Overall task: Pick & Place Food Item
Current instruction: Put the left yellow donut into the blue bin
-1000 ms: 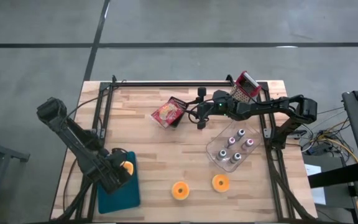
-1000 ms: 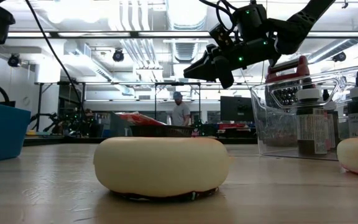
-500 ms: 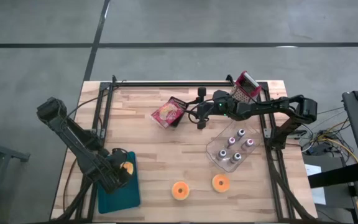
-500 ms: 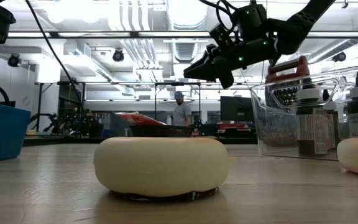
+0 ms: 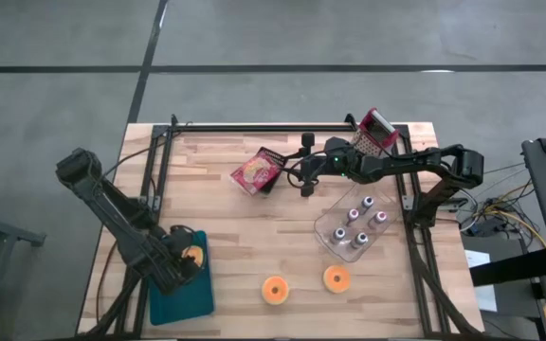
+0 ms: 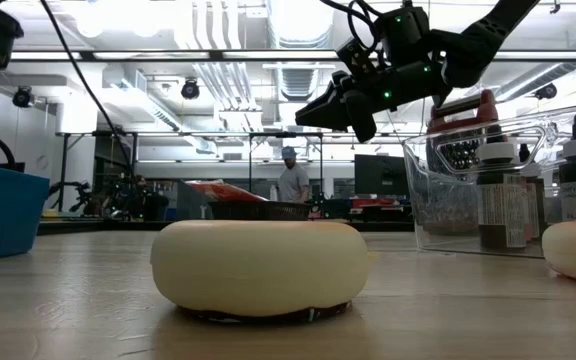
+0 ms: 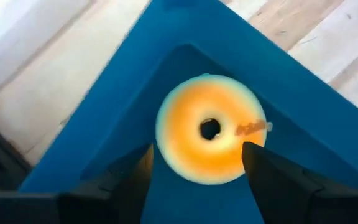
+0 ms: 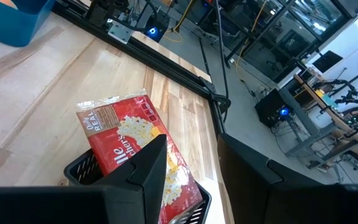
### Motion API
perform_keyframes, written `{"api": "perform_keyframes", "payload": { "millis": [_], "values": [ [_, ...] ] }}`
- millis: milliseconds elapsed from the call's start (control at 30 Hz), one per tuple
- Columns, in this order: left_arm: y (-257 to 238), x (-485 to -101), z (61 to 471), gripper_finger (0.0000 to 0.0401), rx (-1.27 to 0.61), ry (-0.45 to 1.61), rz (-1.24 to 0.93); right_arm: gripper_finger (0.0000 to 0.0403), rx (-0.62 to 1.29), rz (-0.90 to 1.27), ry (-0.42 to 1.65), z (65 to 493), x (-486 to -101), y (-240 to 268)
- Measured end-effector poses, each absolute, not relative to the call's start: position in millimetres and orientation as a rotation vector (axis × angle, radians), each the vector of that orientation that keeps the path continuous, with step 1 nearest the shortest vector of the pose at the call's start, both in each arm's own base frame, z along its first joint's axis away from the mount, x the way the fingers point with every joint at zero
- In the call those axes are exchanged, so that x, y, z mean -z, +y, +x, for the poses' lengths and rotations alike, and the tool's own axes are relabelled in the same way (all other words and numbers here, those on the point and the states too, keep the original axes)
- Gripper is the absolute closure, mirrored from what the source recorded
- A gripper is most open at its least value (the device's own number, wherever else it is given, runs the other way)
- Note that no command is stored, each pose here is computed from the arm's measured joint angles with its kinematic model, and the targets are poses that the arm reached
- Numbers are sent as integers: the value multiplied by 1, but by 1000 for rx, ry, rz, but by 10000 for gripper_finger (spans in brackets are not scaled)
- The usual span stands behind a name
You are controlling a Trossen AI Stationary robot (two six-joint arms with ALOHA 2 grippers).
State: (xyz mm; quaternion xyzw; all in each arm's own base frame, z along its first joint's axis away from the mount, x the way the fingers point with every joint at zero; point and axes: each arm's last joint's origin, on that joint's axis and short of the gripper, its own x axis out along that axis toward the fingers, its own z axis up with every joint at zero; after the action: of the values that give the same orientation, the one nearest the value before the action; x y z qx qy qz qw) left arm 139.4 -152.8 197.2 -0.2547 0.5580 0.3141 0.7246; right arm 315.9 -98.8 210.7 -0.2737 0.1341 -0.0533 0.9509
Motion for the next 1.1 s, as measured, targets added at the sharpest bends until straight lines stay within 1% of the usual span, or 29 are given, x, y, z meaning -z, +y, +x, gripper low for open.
{"api": "perform_keyframes", "payload": {
  "millis": [200,400,533,767,1100],
  "values": [
    [-154,-234,141,149,-691,1214,-552,264,109,-555,272,316,-211,-99],
    [-158,-274,156,150,-563,1092,-474,264,109,-555,272,316,-211,-99],
    [-154,-289,170,149,-537,1035,-444,264,109,-555,272,316,-211,-99],
    [-149,-285,201,151,-446,1024,-337,264,108,-557,273,316,-211,-99],
    [-162,-258,243,151,-325,1031,-268,264,108,-556,273,316,-211,-99]
  ]
}}
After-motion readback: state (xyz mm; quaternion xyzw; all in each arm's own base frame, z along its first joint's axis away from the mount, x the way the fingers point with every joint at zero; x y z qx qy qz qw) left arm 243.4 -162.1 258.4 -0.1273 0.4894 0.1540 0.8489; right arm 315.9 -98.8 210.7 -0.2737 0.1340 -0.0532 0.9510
